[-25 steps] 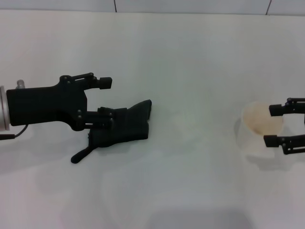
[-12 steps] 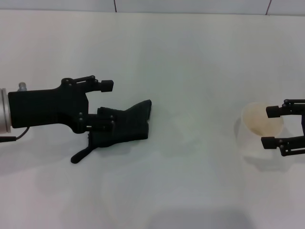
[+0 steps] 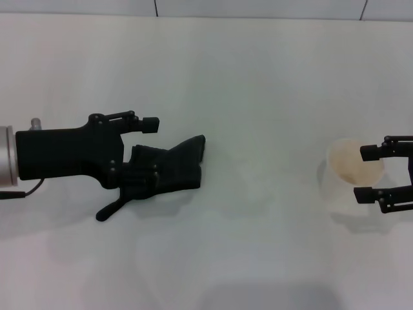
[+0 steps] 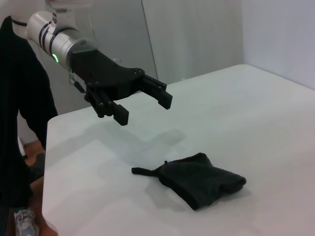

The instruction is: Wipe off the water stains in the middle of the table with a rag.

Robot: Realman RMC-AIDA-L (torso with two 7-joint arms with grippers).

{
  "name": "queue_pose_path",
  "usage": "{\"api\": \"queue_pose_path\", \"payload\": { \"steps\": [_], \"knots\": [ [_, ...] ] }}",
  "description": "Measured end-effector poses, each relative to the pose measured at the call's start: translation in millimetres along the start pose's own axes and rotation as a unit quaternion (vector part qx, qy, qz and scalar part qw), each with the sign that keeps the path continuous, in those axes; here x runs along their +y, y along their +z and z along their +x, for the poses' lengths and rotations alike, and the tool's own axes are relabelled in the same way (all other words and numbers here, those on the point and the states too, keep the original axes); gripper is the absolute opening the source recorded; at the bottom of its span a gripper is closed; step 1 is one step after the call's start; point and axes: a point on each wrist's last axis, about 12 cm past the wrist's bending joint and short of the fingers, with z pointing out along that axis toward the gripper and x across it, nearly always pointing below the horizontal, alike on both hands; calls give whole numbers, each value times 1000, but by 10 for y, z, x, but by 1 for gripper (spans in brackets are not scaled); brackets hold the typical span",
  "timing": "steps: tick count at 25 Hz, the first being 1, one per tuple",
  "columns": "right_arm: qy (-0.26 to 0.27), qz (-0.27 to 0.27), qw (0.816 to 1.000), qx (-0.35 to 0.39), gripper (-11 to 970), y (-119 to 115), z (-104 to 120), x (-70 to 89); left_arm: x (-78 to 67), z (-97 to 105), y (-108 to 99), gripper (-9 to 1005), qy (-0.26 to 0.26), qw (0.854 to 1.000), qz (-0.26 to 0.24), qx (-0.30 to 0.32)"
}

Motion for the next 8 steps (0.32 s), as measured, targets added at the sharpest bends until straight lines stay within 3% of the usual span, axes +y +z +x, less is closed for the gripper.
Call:
{"api": "queue_pose_path", "payload": {
  "steps": [8],
  "knots": [
    [-2,-3,1000,2,793,-3,-8,9,-22,17,3,894,-7,1000,12,12]
  ]
}}
